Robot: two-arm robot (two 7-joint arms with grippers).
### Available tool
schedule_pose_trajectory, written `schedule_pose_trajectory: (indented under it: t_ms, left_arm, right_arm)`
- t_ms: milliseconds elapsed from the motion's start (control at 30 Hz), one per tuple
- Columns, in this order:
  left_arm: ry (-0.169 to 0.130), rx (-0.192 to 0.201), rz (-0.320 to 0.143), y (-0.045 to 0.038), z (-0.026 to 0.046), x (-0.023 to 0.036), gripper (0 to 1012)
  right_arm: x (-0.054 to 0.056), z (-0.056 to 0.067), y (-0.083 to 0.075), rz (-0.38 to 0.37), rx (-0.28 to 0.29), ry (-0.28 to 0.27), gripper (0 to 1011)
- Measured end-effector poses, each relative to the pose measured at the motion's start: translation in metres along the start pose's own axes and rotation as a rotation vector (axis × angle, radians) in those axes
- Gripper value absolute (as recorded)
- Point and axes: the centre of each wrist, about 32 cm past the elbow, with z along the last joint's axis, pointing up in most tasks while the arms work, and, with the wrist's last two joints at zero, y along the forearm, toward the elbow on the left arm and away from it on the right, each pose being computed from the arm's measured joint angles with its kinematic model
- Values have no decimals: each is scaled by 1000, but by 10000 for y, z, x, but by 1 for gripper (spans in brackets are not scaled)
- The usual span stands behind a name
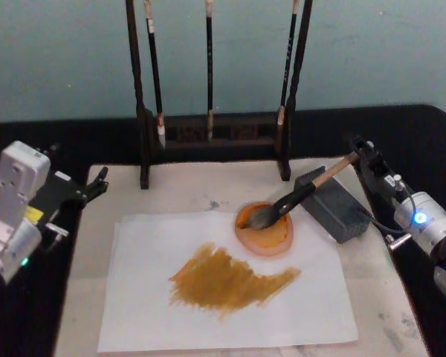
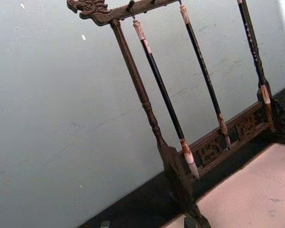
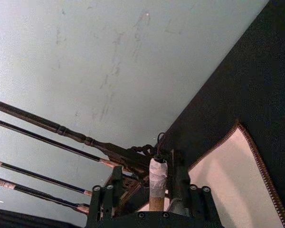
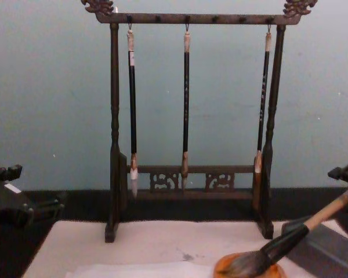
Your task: Pick up the brush from the inkstone, write on the paper, then place the brush back to its original position.
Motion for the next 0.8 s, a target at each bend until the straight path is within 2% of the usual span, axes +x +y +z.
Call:
schedule_pose_trajectory:
  t_ms: [33,67,200,367,800]
  left_arm:
    - [0,0,0,0,0,0,1010]
    - [0,0,0,0,0,0,1010]
    - [0,0,0,0,0,0,1010]
    - [0,0,0,0,0,0,1010]
    - [0,0,0,0,0,0,1010]
  right_arm:
    - [0,0,0,0,0,0,760]
    - [0,0,-1,0,0,0,760]
    - [0,1,-1,-1,0,0,890]
    - [0,1,-1,-1,0,0,1000]
    - [-13,5,-8,4,0,-4,1000]
